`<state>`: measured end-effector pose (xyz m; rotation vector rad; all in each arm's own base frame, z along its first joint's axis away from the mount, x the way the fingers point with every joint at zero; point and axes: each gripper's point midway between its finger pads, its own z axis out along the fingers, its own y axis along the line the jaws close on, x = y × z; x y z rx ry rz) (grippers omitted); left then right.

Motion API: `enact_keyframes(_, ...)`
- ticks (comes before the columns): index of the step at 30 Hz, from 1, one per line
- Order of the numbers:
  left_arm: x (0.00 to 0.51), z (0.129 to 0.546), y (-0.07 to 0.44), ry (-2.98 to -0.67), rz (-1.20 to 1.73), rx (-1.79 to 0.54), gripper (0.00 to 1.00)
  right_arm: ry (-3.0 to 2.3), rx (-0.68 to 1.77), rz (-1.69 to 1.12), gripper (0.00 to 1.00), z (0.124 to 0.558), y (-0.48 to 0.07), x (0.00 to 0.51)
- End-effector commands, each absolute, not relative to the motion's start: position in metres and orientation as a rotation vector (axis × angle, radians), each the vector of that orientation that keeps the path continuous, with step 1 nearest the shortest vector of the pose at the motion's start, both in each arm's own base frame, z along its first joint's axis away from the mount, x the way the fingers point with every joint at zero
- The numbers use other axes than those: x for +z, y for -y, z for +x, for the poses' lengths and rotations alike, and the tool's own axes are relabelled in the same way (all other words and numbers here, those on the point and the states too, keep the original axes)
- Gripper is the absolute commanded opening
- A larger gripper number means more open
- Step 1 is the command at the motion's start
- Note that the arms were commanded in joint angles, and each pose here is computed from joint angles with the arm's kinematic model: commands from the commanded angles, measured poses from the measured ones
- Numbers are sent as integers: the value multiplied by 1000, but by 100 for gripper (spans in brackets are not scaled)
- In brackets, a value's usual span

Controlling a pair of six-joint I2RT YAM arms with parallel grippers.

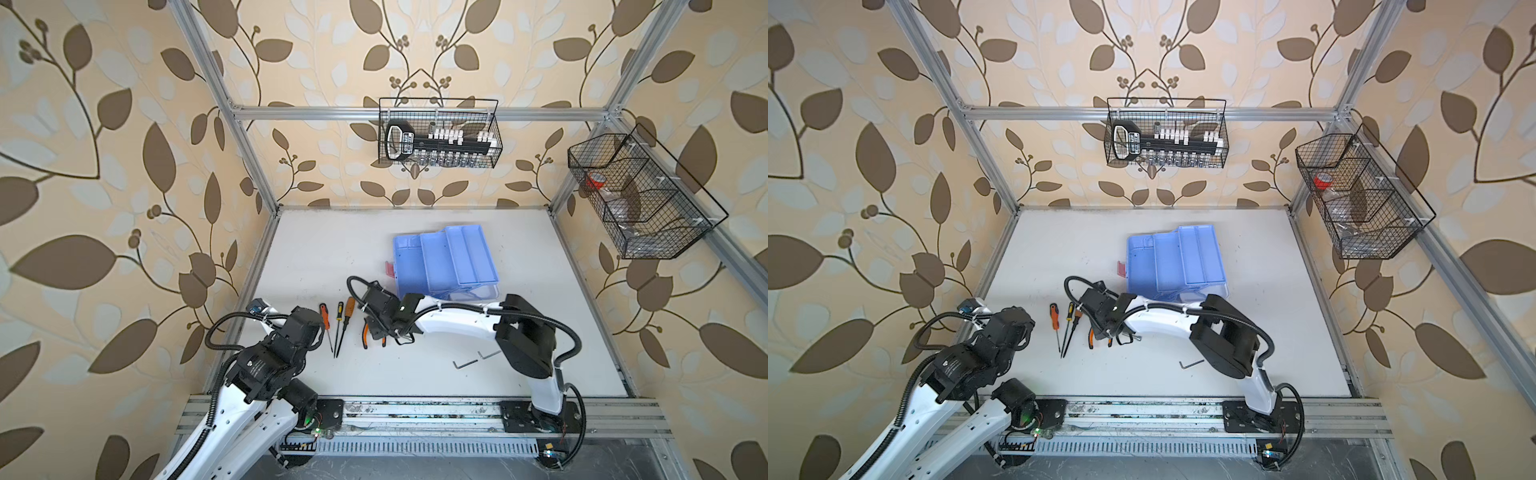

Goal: Pack the tool kit
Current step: 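Carry the pliers with the right gripper into the open blue box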

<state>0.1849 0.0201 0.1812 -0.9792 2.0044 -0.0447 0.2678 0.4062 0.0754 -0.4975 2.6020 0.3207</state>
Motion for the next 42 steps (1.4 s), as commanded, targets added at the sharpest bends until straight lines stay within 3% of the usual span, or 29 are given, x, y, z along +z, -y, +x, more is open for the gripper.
enact_keyframes(1, 174, 198, -6, -2045, -931, -67, 64, -2482, 334, -452, 0, 305, -381, 145)
enact_keyframes(6, 164, 212, 11, -2097, -891, -106, 68, -2456, 237, -390, 0, 350, -336, 172)
enact_keyframes(13, 156, 222, 23, -2137, -868, -120, 77, -2489, -3, -391, 0, 394, -295, 157)
enact_keyframes(20, 151, 222, 25, -2157, -860, -113, 79, -2499, -292, -433, 0, 417, -281, 137)
enact_keyframes(37, 138, 219, 24, -2188, -862, -90, 80, -2623, -209, -458, 0, 439, -306, 63)
enact_keyframes(42, 135, 218, 24, -2196, -866, -79, 81, -2643, -186, -456, 12, 440, -309, 50)
